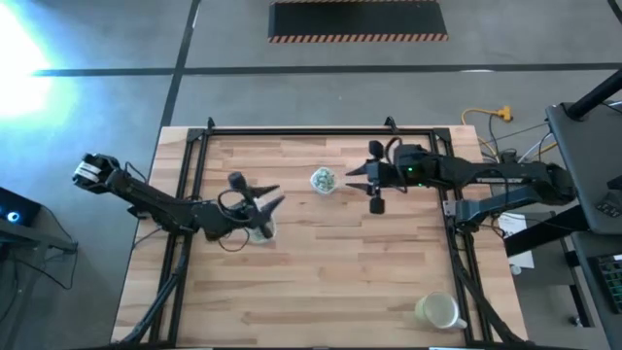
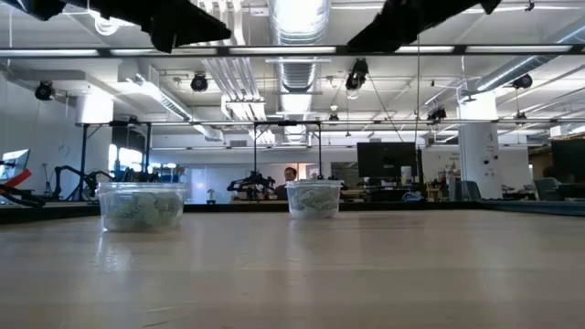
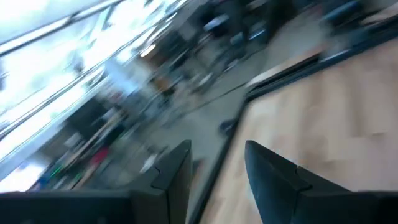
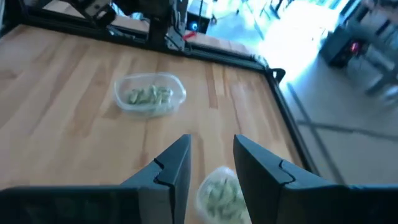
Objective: Pick and place items into bin
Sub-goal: Return to Home Position
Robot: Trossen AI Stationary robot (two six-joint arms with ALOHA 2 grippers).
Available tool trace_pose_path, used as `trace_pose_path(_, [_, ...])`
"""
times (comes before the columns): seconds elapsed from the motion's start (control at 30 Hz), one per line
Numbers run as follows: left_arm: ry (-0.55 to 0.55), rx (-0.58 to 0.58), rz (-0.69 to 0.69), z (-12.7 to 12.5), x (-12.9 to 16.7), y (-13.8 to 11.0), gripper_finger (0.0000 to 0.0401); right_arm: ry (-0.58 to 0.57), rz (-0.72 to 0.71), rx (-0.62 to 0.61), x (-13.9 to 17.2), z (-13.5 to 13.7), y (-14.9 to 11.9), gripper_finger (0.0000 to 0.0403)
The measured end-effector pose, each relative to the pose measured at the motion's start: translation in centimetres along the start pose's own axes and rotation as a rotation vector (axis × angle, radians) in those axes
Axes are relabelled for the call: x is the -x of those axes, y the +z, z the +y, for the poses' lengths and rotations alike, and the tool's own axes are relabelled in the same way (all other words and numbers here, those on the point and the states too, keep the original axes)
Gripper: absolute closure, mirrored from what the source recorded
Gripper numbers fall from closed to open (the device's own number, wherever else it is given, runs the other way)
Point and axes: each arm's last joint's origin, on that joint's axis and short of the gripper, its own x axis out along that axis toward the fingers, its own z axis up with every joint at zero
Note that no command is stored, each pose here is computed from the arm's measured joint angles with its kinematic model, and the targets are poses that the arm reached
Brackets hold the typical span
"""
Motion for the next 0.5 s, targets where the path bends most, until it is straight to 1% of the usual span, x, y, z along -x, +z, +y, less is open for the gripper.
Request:
trace_pose_path(0.1, [-0.120, -0.008, -0.094, 0.2, -0.6, -0.1, 0.0269, 0.005, 0.027, -0.063, 1.3, 0.1, -0.3, 0.0291])
trace_pose_path(0.23, [-0.198, -0.013, -0.146, 0.6, -1.4, -0.4, 0.0269, 0.008, 0.045, -0.114, 2.1, 0.2, -0.8, 0.0295])
trace_pose_path(0.3, [-0.253, 0.007, -0.171, 0.7, -1.9, -0.7, 0.0269, 0.007, 0.046, -0.118, 2.2, 0.3, -1.0, 0.0297])
trace_pose_path(0.37, [-0.339, 0.040, -0.214, 1.0, -2.5, -1.0, 0.0269, 0.007, 0.049, -0.108, 2.2, 0.3, -1.1, 0.0298])
trace_pose_path(0.43, [-0.455, 0.073, -0.258, 1.3, -3.2, -1.4, 0.0269, 0.008, 0.049, -0.107, 2.0, 0.3, -1.1, 0.0298])
trace_pose_path(0.5, [-0.535, 0.110, -0.268, 1.8, -4.1, -1.9, 0.0269, 0.006, 0.039, -0.090, 1.9, 0.3, -1.0, 0.0296])
